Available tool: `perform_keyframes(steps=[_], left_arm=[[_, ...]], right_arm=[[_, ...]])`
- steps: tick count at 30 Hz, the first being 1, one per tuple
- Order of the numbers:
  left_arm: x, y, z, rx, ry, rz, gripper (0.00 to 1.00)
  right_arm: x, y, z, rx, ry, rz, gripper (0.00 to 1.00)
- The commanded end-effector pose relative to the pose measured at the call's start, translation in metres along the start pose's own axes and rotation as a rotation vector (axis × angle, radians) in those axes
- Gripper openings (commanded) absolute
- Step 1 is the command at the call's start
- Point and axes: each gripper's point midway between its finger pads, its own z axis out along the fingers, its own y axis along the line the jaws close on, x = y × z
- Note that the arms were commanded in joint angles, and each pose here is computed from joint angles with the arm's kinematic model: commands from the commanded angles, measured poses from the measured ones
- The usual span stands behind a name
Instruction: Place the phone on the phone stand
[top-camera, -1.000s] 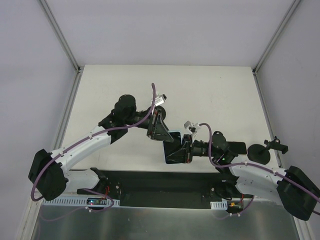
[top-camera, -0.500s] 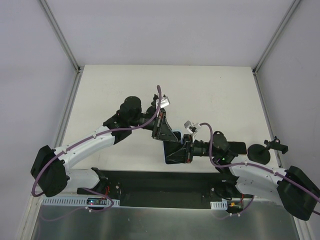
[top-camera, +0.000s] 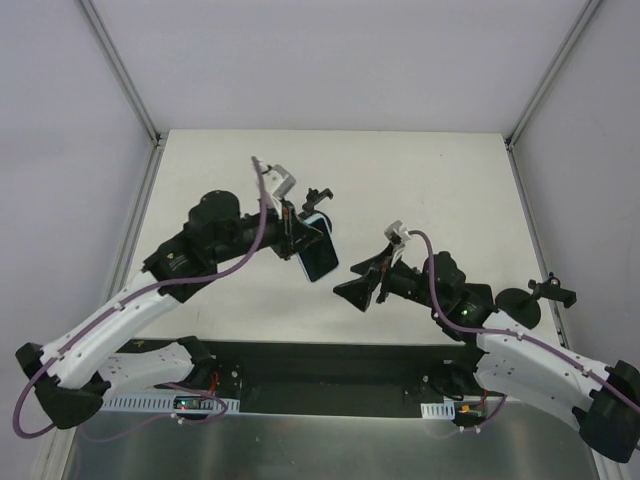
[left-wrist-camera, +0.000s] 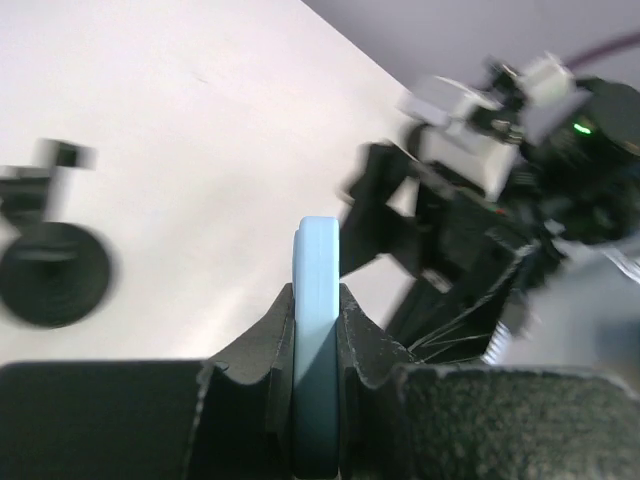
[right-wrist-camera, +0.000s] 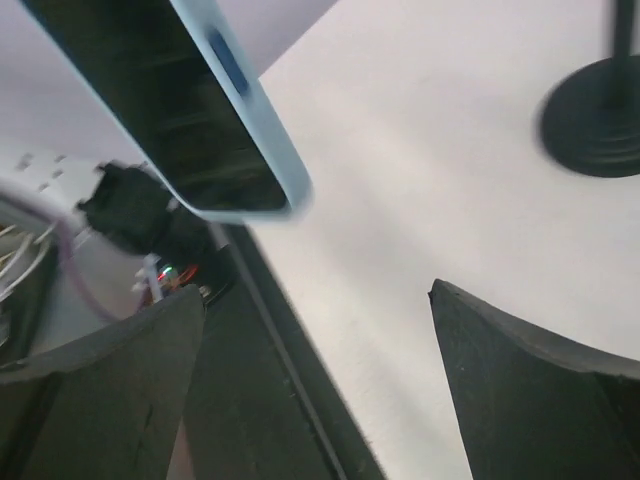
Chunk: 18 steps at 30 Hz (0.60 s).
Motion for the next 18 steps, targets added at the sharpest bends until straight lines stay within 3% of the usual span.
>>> perform_keyframes(steps=[1, 4, 8, 10, 11, 14, 16, 17, 18], left_arm=[[-0.057, 0.059, -0.079, -0.487, -0.268, 0.098, 0.00], [-0.062, 0.062, -0.112, -0.547, -0.363, 0.103, 0.00], [-0.050, 0.047, -0.116, -0.458, -0.345, 0.130, 0.00], [-0.042, 0.040, -0.117, -0.415, -0.331, 0.132, 0.00], [-0.038, 0.038, -0.119, -0.404, -0.323, 0.131, 0.00], [-0.029, 0.034, -0.120, -0.375, -0.305, 0.123, 0.00], [-0.023, 0.034, -0.120, -0.368, -0.293, 0.116, 0.00], [-0.022, 0.034, -0.122, -0.367, -0.298, 0.115, 0.00], [-0.020, 0.034, -0.121, -0.367, -0.295, 0.113, 0.00]], right_arm=[[-0.053, -0.064, -0.025, 0.437, -0.125, -0.166, 0.96], [-0.094, -0.088, -0.032, 0.618, -0.170, -0.301, 0.96], [-0.130, -0.091, -0.011, 0.591, -0.107, -0.458, 0.99], [-0.133, -0.103, 0.006, 0.569, -0.043, -0.503, 0.92], [-0.152, -0.099, 0.011, 0.561, -0.062, -0.515, 0.80], [-0.170, -0.103, 0.033, 0.490, -0.036, -0.500, 0.62], [-0.164, -0.113, 0.050, 0.447, 0.021, -0.471, 0.55], [-0.184, -0.107, 0.056, 0.439, 0.001, -0.478, 0.52], [-0.170, -0.117, 0.065, 0.435, 0.063, -0.452, 0.49]])
